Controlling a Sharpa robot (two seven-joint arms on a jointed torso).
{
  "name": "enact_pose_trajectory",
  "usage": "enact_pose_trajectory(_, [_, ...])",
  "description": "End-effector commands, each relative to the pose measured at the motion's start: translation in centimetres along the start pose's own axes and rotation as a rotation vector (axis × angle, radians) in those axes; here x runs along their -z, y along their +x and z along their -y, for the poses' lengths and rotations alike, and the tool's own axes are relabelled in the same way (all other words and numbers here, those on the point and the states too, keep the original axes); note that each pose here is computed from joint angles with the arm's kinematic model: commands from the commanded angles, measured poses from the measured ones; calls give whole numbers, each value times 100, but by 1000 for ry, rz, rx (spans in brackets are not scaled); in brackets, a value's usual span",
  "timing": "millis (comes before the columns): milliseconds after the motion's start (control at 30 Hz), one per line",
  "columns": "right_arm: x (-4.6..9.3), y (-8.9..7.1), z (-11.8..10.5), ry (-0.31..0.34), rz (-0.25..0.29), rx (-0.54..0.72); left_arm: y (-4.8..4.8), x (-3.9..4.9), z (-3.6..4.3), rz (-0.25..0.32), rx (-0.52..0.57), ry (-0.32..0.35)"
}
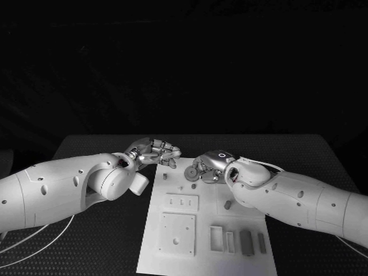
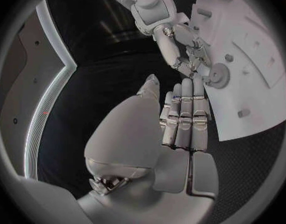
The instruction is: Assemble the parts on the task board
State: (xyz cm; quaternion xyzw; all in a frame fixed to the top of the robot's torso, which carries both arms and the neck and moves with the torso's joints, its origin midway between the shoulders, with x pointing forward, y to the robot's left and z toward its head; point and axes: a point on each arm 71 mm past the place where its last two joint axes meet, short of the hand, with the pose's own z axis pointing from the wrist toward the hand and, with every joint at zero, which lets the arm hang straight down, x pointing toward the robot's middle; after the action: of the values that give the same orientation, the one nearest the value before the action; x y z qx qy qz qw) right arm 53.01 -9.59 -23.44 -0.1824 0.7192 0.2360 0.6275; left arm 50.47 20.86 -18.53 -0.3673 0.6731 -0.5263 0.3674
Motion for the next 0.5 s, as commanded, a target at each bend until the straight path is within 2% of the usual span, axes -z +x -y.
enact_pose_trajectory(33, [12, 90, 12, -2, -66, -7, 9, 1, 15, -9, 1, 6])
enact_pose_trajectory(500, [138, 97, 42, 5, -54, 4, -6, -3, 12, -6, 0, 7])
